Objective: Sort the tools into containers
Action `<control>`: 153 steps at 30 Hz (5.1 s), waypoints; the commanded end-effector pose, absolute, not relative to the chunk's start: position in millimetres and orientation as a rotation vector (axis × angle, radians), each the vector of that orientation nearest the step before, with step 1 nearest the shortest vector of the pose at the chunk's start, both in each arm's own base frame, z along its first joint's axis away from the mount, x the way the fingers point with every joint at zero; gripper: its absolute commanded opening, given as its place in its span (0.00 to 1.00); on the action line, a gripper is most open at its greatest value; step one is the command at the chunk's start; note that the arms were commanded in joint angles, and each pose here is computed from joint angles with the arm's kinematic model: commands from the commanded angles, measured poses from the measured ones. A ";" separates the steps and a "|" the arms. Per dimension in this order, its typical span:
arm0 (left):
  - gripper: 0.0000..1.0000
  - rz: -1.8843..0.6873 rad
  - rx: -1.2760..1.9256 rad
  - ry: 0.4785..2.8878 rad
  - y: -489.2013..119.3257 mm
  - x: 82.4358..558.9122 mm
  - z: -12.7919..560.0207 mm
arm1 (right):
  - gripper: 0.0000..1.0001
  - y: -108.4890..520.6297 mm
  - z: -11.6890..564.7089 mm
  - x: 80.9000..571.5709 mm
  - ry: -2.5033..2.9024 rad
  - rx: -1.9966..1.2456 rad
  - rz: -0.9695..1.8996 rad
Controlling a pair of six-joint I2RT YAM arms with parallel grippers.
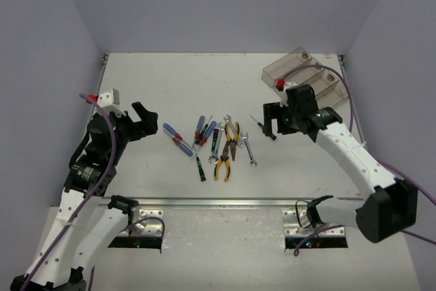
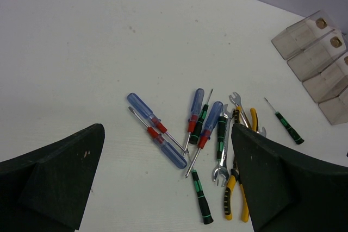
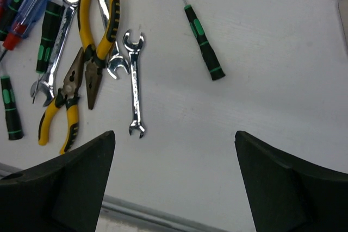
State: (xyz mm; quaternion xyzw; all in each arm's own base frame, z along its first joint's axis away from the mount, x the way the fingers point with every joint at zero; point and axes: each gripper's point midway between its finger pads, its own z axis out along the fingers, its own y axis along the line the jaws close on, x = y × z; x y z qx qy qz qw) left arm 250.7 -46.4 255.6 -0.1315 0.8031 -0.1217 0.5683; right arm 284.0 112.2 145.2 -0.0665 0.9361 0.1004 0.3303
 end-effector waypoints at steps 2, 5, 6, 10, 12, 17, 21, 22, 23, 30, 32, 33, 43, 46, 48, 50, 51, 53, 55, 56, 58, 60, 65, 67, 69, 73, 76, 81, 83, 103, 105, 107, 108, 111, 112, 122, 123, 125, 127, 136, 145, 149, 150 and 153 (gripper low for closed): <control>1.00 -0.307 -0.270 1.858 -52.8 256.4 262.0 | 0.87 105.9 127.2 334.0 2.477 -0.409 0.027; 1.00 -0.309 -0.269 1.857 -52.9 255.7 262.4 | 0.71 106.1 93.6 346.3 2.567 -0.497 -0.003; 1.00 -0.309 -0.269 1.857 -52.8 255.5 262.1 | 0.65 107.3 90.1 352.9 2.568 -0.535 -0.011; 1.00 -0.317 -0.264 1.851 -53.8 254.8 263.6 | 0.54 111.4 46.8 369.6 2.630 -0.627 -0.034; 1.00 -0.320 -0.259 1.850 -54.5 254.6 263.8 | 0.46 111.0 31.6 374.9 2.645 -0.683 -0.058; 1.00 -0.329 -0.249 1.849 -56.3 254.3 264.6 | 0.32 112.2 -1.8 378.3 2.687 -0.755 -0.058; 1.00 -0.324 -0.254 1.842 -54.8 254.1 266.6 | 0.08 119.4 -12.9 368.9 2.729 -0.763 0.017; 1.00 -0.323 -0.254 1.845 -54.9 254.0 265.7 | 0.02 120.6 -14.3 365.1 2.740 -0.745 0.034; 1.00 -0.321 -0.256 1.844 -54.5 254.1 265.6 | 0.01 121.3 -13.5 364.3 2.743 -0.731 0.044; 1.00 -0.324 -0.254 1.847 -55.1 254.4 265.5 | 0.00 147.9 40.5 381.6 2.655 -0.370 0.366; 1.00 -0.319 -0.257 1.846 -54.1 254.3 265.3 | 0.00 153.9 80.7 400.8 2.540 -0.184 0.565; 1.00 -0.305 -0.269 1.843 -51.2 254.2 265.6 | 0.00 151.6 94.5 409.5 2.497 -0.108 0.609; 1.00 -0.199 -0.397 1.833 -28.3 253.7 263.6 | 0.00 70.4 163.6 548.9 2.133 0.643 0.341; 1.00 -0.197 -0.391 1.853 -30.2 256.4 259.2 | 0.00 43.0 158.6 578.1 2.039 0.888 0.279; 1.00 -0.201 -0.386 1.862 -31.7 257.4 257.3 | 0.00 28.0 156.0 597.7 1.967 0.971 0.230; 1.00 -0.212 -0.373 1.867 -34.4 257.7 256.7 | 0.00 20.4 149.7 615.2 1.929 0.997 0.196; 1.00 -0.216 -0.370 1.869 -35.2 258.0 256.6 | 0.00 17.4 147.1 622.9 1.915 0.995 0.179; 1.00 -0.216 -0.367 1.872 -35.6 258.5 255.9 | 0.00 14.4 149.0 637.0 1.885 0.961 0.161; 1.00 -0.216 -0.367 1.873 -35.6 258.5 255.7 | 0.00 10.7 144.8 646.8 1.857 0.932 0.137; 1.00 -0.215 -0.366 1.874 -35.6 258.5 255.4 | 0.00 8.6 144.2 649.8 1.847 0.926 0.130; 1.00 -0.217 -0.365 1.871 -35.8 258.2 256.2 | 0.00 7.6 140.8 655.5 1.845 0.908 0.122; 1.00 -0.220 -0.363 1.871 -36.2 258.2 256.4 | 0.00 8.1 129.3 658.6 1.867 0.894 0.108; 1.00 -0.246 -0.337 1.875 -41.6 257.8 256.5 | 0.36 7.1 120.9 653.9 1.882 0.892 0.098; 1.00 -0.250 -0.333 1.871 -42.1 257.7 257.8 | 0.63 7.6 125.8 652.3 1.881 0.881 0.106; 1.00 -0.251 -0.332 1.867 -41.9 257.2 258.7 | 0.81 9.4 139.5 652.2 1.871 0.857 0.121; 1.00 -0.253 -0.332 1.860 -41.6 256.1 259.8 | 0.82 21.5 178.4 649.6 1.869 0.745 0.162; 1.00 -0.249 -0.337 1.853 -40.4 256.0 260.8 | 0.80 53.9 206.7 632.7 1.925 0.532 0.185; 1.00 -0.194 -0.396 1.851 -29.3 257.3 258.5 | 0.80 137.1 200.2 553.3 2.133 0.096 0.185; 1.00 -0.172 -0.428 1.859 -25.3 257.7 255.3 | 0.79 173.0 184.8 515.5 2.188 -0.044 0.181; 1.00 -0.193 -0.412 1.870 -28.1 259.1 253.0 | 0.38 322.6 50.2 329.9 2.492 -0.126 0.152; 1.00 -0.201 -0.406 1.870 -29.8 258.6 253.5 | 0.33 323.5 40.3 329.9 2.509 -0.102 0.136; 1.00 -0.207 -0.401 1.867 -30.7 257.8 253.9 | 0.29 325.9 32.4 332.0 2.517 -0.084 0.128; 1.00 -0.209 -0.399 1.865 -30.9 257.4 254.4 | 0.29 326.7 29.9 332.8 2.521 -0.081 0.122; 1.00 -0.217 -0.392 1.859 -32.2 256.3 256.0 | 0.29 328.9 22.4 335.6 2.539 -0.082 0.094; 1.00 -0.220 -0.391 1.857 -32.5 256.0 256.7 | 0.29 329.4 20.2 336.5 2.542 -0.081 0.085; 1.00 -0.236 -0.376 1.851 -35.4 254.8 258.9 | 0.26 333.3 3.4 342.4 2.566 -0.046 0.044; 1.00 -0.236 -0.375 1.850 -35.6 254.7 259.2 | 0.25 333.5 0.9 342.3 2.571 -0.042 0.040; 1.00 -0.237 -0.375 1.850 -35.7 254.6 259.3 | 0.25 333.8 -3.7 341.7 2.579 -0.031 0.037; 1.00 -0.237 -0.375 1.850 -35.7 254.5 259.2 | 0.25 333.6 -8.7 340.7 2.589 -0.024 0.030; 1.00 -0.240 -0.369 1.849 -36.5 253.8 259.5 | 0.04 322.6 -18.0 328.0 2.622 0.097 0.043; 1.00 -0.237 -0.372 1.848 -36.0 254.2 259.8 | 0.00 322.9 57.7 345.0 2.494 0.106 0.185; 1.00 -0.236 -0.371 1.853 -36.3 254.8 258.6 | 0.00 298.1 91.6 370.3 2.447 0.175 0.269; 1.00 -0.235 -0.371 1.855 -36.4 255.1 258.0 | 0.00 288.8 101.9 378.9 2.429 0.199 0.299; 1.00 -0.236 -0.367 1.860 -37.3 255.7 257.3 | 0.00 258.3 123.8 406.6 2.379 0.270 0.334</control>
